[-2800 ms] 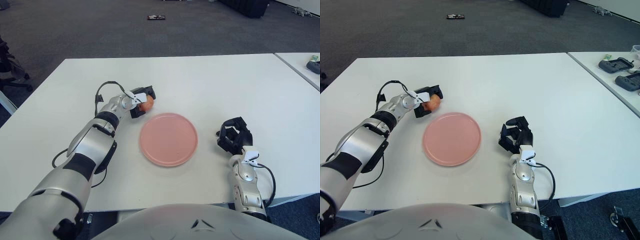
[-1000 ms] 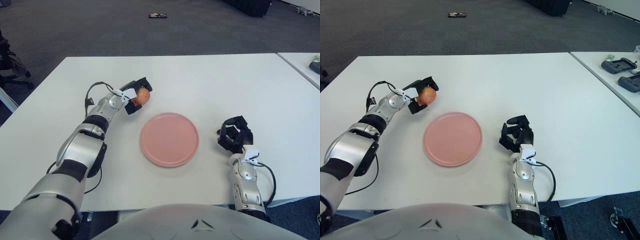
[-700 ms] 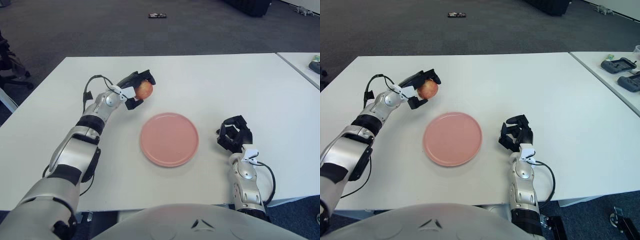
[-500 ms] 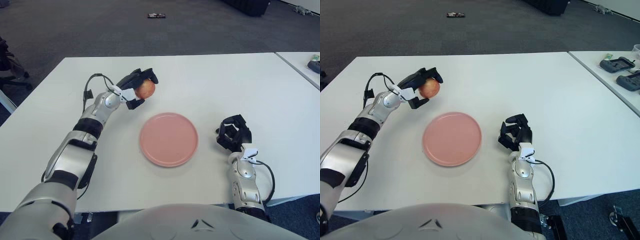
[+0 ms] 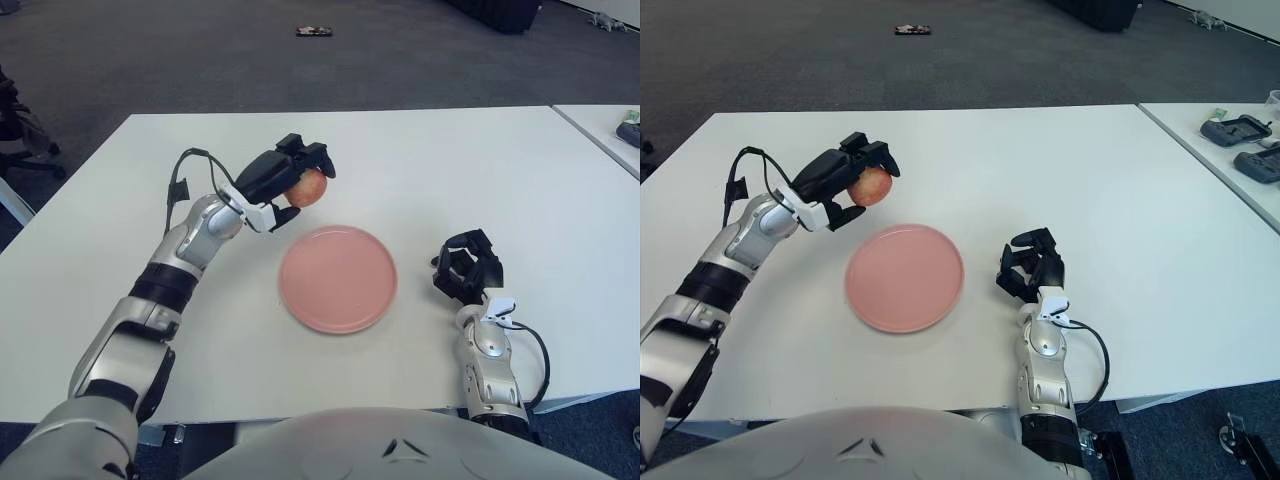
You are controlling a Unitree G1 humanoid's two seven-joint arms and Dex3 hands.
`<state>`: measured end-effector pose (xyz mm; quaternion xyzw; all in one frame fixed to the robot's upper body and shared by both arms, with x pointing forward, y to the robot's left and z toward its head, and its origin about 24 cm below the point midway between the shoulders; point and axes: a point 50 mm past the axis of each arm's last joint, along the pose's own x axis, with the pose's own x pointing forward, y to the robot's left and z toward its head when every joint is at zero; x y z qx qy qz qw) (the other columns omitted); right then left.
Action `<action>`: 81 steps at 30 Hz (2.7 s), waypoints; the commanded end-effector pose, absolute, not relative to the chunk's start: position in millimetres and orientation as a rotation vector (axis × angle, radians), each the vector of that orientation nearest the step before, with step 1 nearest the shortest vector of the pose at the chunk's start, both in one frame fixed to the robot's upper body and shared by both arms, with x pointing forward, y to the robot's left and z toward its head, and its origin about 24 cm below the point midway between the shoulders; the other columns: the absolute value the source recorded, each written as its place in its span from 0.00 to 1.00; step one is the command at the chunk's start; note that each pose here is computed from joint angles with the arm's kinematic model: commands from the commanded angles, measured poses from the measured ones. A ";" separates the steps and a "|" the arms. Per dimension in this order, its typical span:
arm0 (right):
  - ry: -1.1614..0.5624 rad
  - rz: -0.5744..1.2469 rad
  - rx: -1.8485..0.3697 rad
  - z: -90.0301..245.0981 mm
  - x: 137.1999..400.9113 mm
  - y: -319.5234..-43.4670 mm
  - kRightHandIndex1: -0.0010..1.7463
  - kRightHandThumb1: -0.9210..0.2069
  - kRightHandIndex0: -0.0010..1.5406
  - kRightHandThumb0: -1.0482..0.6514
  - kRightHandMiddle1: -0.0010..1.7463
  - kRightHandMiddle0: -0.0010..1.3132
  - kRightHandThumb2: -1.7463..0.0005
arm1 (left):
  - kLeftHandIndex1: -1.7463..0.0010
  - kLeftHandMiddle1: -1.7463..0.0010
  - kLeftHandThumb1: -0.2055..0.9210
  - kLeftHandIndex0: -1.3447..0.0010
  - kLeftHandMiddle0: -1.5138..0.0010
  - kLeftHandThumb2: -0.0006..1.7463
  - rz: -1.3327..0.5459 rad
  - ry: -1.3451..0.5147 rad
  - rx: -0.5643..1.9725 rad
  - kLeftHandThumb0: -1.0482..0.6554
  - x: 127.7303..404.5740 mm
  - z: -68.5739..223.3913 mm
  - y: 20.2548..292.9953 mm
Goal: Put the apple into the plate.
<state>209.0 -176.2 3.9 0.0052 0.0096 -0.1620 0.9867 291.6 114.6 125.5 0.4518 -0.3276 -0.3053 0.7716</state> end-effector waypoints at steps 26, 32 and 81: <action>0.023 -0.320 0.006 2.6 208.2 -174.7 0.85 0.35 0.41 0.37 1.00 0.34 0.39 | 0.00 0.03 0.16 0.53 0.40 0.97 -1.069 -0.699 1.075 0.61 240.2 59.9 73.2; 0.041 -0.327 0.012 2.6 207.1 -174.3 0.84 0.36 0.40 0.37 1.00 0.34 0.39 | 0.00 0.04 0.18 0.55 0.41 0.96 -1.076 -0.749 1.099 0.61 232.9 44.8 74.0; 0.064 -0.325 0.031 0.4 207.9 -177.0 0.84 0.32 0.39 0.38 1.00 0.32 0.41 | 0.54 0.65 0.92 0.98 0.98 0.44 -1.115 -0.838 1.053 0.16 250.5 57.3 75.5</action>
